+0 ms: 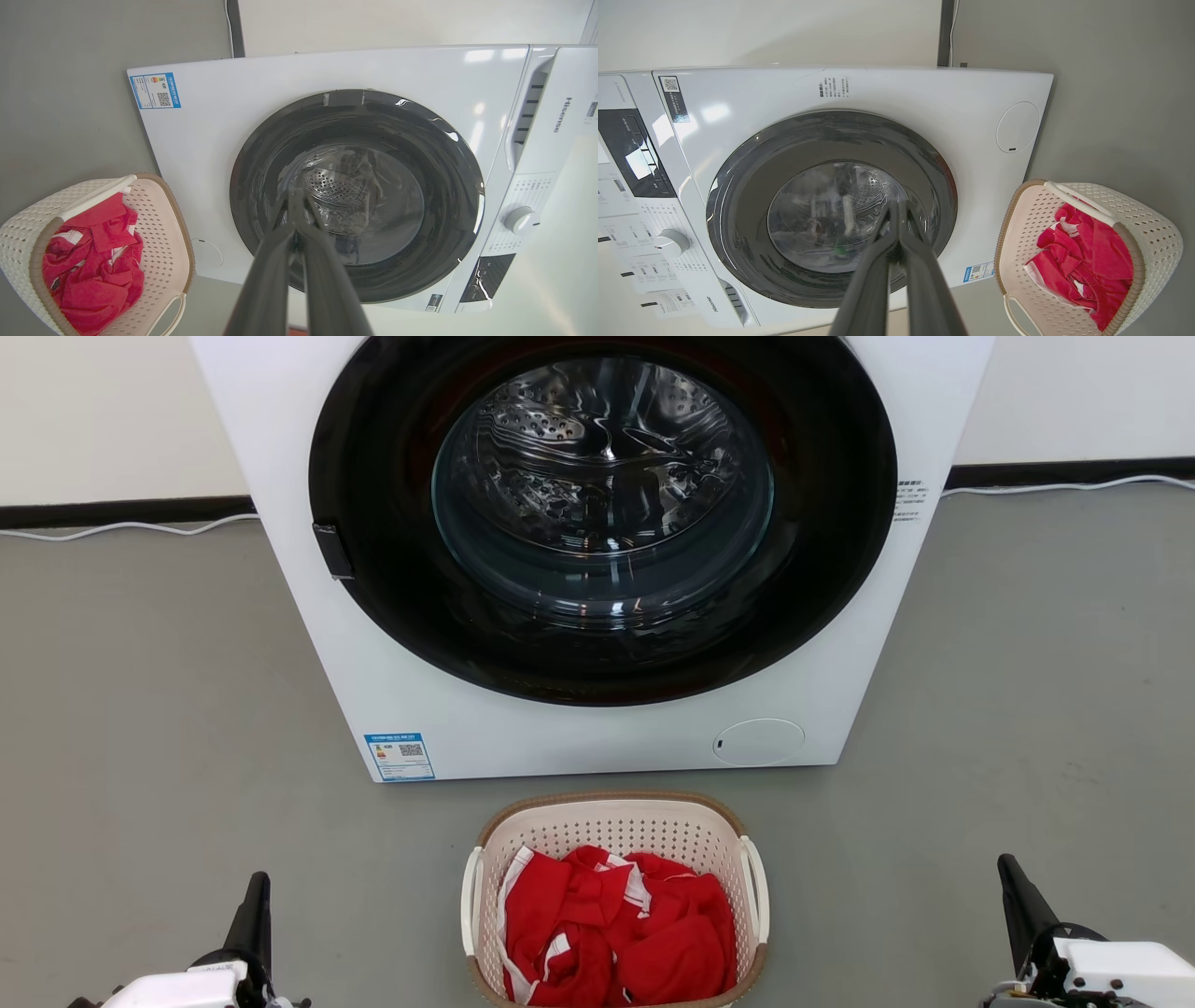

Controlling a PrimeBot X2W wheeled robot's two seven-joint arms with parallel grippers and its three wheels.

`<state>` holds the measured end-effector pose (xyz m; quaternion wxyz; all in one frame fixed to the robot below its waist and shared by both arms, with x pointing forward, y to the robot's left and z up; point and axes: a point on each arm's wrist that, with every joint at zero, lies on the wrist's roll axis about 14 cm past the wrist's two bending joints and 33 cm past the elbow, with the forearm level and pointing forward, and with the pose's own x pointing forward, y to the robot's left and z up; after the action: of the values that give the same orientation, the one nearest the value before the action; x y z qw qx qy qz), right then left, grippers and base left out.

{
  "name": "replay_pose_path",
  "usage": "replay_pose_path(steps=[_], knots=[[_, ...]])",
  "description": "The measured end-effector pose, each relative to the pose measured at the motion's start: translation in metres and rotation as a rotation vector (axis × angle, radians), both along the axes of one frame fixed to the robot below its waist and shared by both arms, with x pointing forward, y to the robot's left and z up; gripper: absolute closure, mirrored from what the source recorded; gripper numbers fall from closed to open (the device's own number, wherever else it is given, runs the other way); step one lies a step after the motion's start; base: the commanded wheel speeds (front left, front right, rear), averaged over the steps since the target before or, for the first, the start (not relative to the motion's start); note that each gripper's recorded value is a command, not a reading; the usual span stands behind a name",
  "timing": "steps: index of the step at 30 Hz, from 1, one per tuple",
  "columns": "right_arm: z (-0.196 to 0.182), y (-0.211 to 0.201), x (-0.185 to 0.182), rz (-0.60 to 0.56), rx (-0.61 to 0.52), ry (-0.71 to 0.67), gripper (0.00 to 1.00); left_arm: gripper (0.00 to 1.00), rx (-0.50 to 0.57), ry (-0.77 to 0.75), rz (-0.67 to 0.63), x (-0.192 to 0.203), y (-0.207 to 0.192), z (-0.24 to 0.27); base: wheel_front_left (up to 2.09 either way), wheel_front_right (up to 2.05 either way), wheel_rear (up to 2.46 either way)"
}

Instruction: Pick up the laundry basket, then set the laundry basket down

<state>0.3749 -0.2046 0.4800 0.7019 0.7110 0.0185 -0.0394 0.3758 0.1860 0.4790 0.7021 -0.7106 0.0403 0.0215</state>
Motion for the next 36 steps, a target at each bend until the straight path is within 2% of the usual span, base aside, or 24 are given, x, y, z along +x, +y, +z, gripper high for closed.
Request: replay_pose_path(steps=[32,33,36], knots=[[-0.001,0.000,-0.001,0.000,0.001,0.004,1.00,1.00,-0.001,0.004,0.000,0.000,0.000,-0.001,0.00,0.00,0.00],[-0.005,0.001,-0.002,0.000,0.004,0.016,0.00,0.00,-0.004,0.015,0.000,-0.002,-0.001,-0.005,0.00,0.00,0.00],[-0.019,0.004,-0.009,0.000,0.017,0.056,0.00,0.00,-0.018,0.056,-0.001,-0.009,-0.005,-0.019,0.00,0.00,0.00]])
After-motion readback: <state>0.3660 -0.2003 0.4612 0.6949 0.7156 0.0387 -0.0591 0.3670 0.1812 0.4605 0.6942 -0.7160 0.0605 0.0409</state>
